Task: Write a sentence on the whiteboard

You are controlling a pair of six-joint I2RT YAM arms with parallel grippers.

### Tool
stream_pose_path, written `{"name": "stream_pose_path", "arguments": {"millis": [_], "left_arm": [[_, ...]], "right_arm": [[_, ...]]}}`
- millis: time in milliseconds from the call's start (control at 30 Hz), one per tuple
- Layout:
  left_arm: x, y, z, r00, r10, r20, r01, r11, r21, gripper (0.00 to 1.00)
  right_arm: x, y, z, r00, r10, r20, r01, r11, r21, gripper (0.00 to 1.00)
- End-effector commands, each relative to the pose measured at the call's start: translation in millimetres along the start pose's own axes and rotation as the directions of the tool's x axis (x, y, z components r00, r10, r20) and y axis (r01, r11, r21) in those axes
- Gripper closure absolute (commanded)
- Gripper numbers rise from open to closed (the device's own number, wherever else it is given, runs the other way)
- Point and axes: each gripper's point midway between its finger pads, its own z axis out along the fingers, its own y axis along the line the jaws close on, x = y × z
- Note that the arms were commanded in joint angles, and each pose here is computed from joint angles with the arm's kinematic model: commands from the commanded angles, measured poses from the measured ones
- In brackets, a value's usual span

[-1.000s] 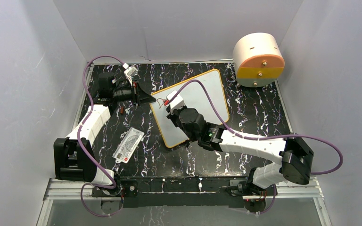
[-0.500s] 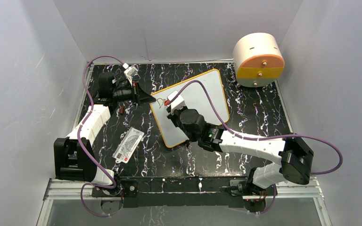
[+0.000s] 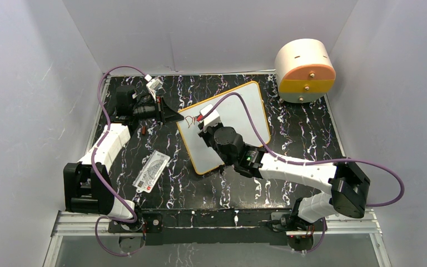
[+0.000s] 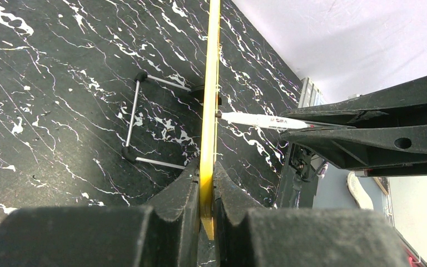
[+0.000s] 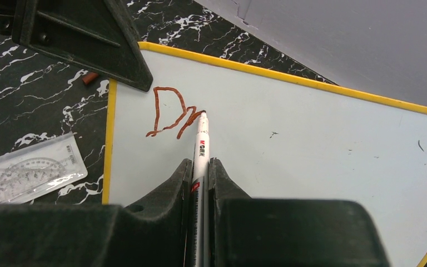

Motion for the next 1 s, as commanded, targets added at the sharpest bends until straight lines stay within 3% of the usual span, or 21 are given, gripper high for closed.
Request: {"name": "stream_pose_path", "arguments": {"millis": [0, 467, 967], "left_arm": [[9, -1, -1, 0.999, -0.029, -0.019, 0.029, 0.999, 0.017, 1.00], [9, 0, -1, 0.999, -0.030, -0.018, 0.030, 1.000, 0.008, 1.00], [10, 3, 0, 0.999, -0.033, -0.018, 0.033, 0.999, 0.001, 1.00]], "right_arm": [[-6, -13, 2, 0.999, 0.024, 0.029, -0.026, 0.998, 0.056, 1.00], [-2, -18, -5, 1.000, 0.026, -0.001, -0.025, 0.998, 0.064, 1.00], [-27, -18, -17, 0.995, 0.067, 0.073, -0.067, 0.998, 0.010, 1.00]]}}
